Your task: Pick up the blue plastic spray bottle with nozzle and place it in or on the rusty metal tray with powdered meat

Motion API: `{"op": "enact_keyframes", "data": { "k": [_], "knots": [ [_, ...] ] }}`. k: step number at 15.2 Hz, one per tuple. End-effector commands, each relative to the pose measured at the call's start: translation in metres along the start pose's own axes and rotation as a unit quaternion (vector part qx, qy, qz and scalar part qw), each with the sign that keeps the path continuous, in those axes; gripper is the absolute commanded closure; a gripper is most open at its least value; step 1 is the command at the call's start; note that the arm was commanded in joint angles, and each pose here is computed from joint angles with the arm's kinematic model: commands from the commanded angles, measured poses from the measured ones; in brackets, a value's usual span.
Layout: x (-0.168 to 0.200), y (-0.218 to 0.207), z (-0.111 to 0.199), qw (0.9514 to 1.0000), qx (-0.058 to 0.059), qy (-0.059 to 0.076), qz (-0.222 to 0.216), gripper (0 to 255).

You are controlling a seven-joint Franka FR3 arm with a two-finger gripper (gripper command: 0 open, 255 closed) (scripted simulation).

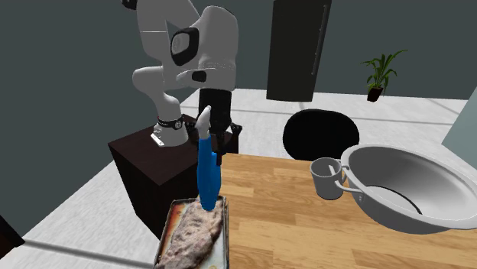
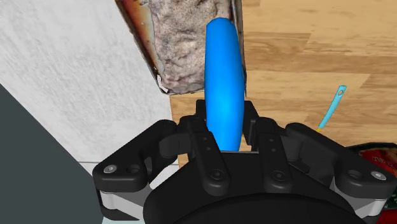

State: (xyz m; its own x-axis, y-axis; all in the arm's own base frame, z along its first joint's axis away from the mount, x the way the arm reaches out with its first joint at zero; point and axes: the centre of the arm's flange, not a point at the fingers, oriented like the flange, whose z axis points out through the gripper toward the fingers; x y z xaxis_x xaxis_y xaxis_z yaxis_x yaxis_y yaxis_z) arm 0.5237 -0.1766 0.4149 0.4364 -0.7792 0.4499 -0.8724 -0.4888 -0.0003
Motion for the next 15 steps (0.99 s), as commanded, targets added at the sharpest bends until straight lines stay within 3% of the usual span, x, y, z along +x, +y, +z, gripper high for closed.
{"op": "enact_keyframes", "data": {
  "k": [1, 3, 15],
  "knots": [
    [0.016, 0.021, 0.009, 1.0000, 0.000, 0.000, -0.001, 255],
    [0.029, 0.036, 0.017, 1.0000, 0.000, 0.000, -0.001, 255],
    [0.001, 0.036, 0.071, 1.0000, 0.000, 0.000, -0.001, 255]
  ]
}}
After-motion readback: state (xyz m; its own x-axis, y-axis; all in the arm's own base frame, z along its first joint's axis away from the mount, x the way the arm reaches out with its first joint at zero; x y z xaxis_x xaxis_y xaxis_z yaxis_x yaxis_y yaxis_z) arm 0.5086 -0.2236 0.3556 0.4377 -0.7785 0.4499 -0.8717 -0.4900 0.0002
